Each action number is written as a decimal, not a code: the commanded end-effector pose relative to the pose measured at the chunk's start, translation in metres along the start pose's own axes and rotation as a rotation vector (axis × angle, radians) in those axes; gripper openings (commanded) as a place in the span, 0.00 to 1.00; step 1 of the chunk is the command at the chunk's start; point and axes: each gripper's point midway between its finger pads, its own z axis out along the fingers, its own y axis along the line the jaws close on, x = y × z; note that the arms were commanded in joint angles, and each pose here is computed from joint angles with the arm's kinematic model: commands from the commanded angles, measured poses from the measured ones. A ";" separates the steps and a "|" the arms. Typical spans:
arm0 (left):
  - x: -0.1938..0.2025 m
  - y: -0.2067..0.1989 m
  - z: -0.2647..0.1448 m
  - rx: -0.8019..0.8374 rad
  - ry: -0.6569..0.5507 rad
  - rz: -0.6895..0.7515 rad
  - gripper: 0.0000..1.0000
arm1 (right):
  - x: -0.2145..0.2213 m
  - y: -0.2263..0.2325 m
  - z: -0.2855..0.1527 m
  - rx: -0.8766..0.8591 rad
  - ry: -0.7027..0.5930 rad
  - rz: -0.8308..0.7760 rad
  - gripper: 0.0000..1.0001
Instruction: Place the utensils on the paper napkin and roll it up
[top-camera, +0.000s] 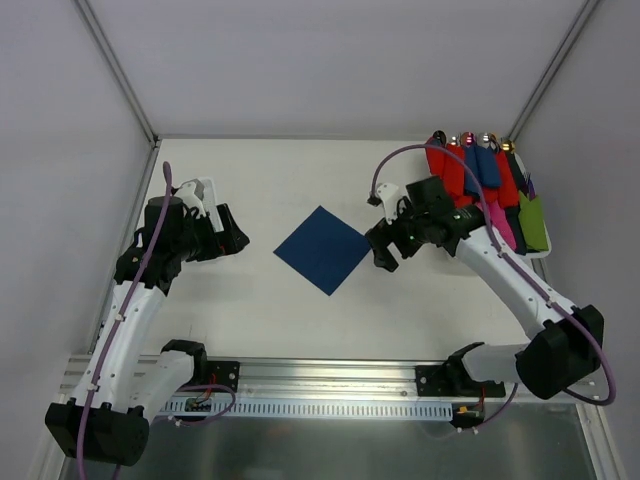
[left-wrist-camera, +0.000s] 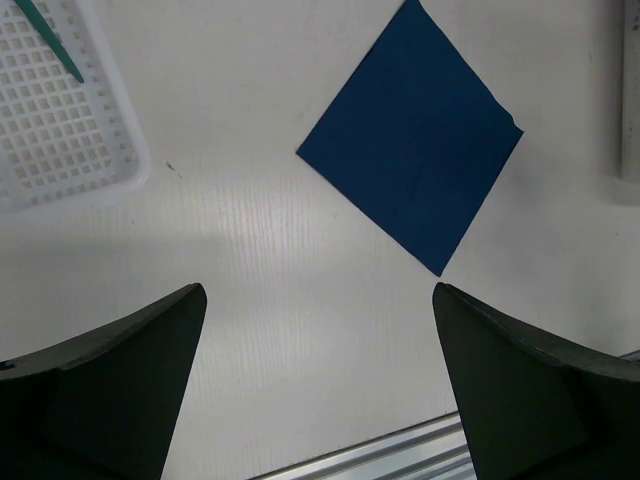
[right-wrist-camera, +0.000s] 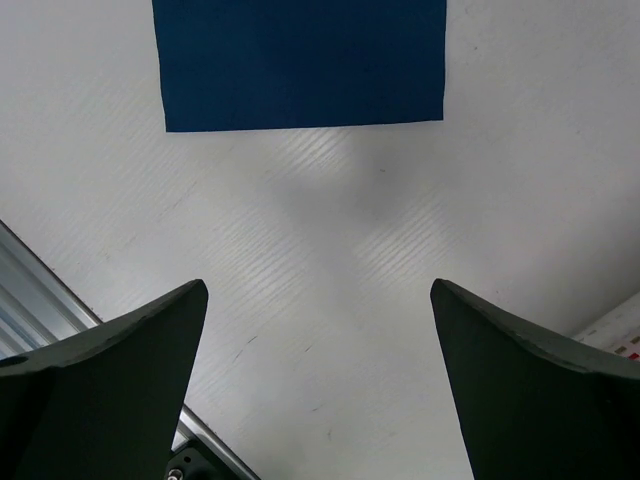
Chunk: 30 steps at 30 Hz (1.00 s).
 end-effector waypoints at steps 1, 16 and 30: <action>-0.001 0.000 -0.005 -0.008 -0.014 -0.010 0.99 | -0.022 0.002 0.010 0.022 -0.020 -0.026 0.99; 0.013 0.019 -0.013 -0.119 -0.057 -0.174 0.99 | -0.035 0.030 0.140 0.061 0.123 -0.205 0.99; 0.010 0.028 -0.025 -0.179 -0.112 -0.218 0.99 | -0.028 0.012 0.210 0.176 0.182 -0.103 0.99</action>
